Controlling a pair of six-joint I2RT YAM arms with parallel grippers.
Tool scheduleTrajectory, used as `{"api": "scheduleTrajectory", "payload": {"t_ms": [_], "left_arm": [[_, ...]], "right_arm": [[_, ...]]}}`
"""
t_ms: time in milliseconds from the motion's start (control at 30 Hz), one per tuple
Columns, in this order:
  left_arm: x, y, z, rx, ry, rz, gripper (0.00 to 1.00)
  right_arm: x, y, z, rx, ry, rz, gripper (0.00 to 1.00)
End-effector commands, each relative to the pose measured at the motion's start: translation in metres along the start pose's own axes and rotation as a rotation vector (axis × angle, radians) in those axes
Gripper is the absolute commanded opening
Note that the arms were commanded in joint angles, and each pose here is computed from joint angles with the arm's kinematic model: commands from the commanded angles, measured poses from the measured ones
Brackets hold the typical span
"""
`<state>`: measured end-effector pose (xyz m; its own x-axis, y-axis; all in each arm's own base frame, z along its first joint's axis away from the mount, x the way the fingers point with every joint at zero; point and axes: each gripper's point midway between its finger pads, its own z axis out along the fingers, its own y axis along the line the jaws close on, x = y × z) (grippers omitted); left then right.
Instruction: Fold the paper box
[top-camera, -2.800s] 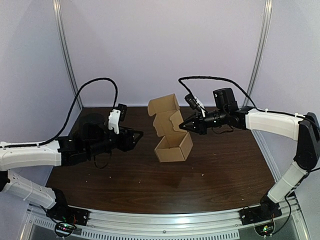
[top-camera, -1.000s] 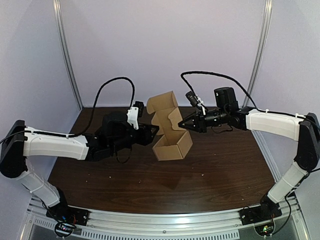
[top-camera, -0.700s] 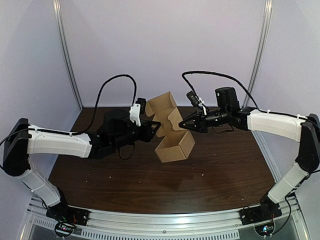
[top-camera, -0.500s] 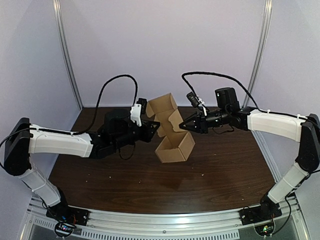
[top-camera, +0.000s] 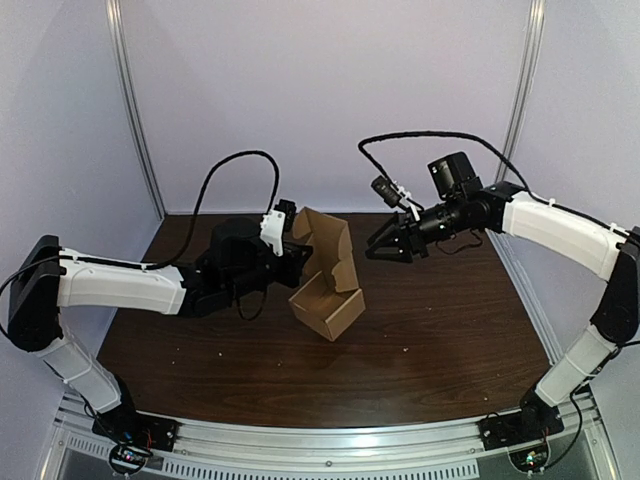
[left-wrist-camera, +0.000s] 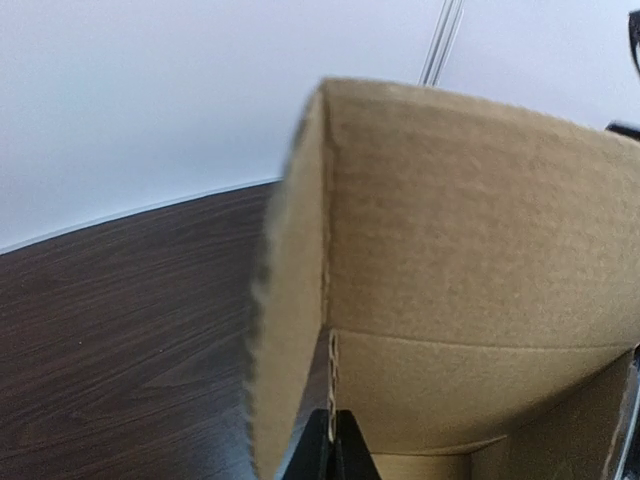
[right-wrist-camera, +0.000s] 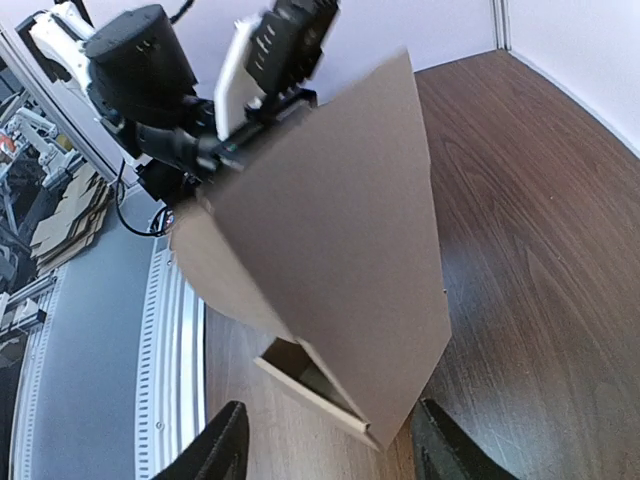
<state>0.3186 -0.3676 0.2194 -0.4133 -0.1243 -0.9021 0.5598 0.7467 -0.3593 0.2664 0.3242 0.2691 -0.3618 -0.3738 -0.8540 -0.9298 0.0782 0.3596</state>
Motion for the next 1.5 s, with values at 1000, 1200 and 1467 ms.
{"api": "scheduleTrajectory", "payload": {"t_ms": [1000, 1200, 1467], "left_arm": [[0.049, 0.032, 0.033, -0.113, 0.068, 0.135, 0.03], [0.050, 0.030, 0.038, -0.106, 0.072, 0.140, 0.03], [0.051, 0.027, 0.045, -0.099, 0.076, 0.133, 0.03]], "right_arm": [[-0.012, -0.039, 0.025, 0.312, 0.379, 0.092, 0.48], [-0.004, -0.050, 0.032, 0.348, 0.427, 0.092, 0.48], [-0.001, -0.052, 0.038, 0.374, 0.458, 0.067, 0.28]]}}
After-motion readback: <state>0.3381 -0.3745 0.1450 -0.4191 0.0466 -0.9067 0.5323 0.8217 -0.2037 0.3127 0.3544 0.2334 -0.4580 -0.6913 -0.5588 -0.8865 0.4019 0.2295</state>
